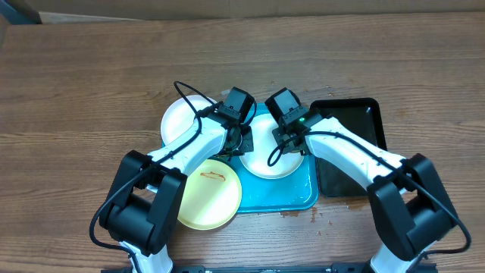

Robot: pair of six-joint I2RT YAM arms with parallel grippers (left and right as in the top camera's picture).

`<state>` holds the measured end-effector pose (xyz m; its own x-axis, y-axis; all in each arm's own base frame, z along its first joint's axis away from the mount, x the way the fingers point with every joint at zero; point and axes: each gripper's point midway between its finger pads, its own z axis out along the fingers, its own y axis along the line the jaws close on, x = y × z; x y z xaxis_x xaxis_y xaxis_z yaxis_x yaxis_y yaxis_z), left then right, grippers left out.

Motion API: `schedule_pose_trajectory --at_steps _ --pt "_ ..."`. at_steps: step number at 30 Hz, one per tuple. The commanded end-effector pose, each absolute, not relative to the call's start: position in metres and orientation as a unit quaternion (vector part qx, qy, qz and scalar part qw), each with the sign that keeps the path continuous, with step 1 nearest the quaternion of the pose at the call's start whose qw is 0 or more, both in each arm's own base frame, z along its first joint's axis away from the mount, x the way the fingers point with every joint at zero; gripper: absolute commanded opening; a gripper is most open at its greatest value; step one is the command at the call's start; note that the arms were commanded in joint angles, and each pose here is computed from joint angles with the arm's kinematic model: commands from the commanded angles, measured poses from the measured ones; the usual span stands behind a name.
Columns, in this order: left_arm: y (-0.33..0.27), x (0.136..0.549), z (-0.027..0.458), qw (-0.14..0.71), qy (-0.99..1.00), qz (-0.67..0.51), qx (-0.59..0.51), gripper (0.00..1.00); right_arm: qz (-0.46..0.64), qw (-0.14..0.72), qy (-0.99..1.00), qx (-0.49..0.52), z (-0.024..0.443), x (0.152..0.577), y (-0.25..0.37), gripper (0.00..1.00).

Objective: Clean dirty plates on tray and stack at the side
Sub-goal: 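Scrub the held white plate with the sponge in the right gripper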

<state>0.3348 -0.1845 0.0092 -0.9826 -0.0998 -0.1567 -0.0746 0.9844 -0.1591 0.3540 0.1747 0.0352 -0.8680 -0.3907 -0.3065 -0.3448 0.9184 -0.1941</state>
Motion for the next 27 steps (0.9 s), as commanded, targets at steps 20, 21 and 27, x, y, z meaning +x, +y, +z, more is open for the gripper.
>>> schedule_pose_trajectory --at_steps 20,21,27 --pt "-0.175 0.33 -0.001 0.067 0.995 -0.054 -0.04 0.04 -0.073 0.196 0.96 -0.188 0.028 0.362 0.174 0.05" --pt "-0.175 0.33 -0.001 0.067 0.995 -0.054 -0.04 0.04 -0.073 0.195 0.96 -0.188 0.028 0.362 0.174 0.05" --pt "-0.175 0.33 -0.001 0.067 0.995 -0.054 -0.04 0.04 -0.073 0.185 0.965 -0.17 0.016 0.354 0.166 0.09"
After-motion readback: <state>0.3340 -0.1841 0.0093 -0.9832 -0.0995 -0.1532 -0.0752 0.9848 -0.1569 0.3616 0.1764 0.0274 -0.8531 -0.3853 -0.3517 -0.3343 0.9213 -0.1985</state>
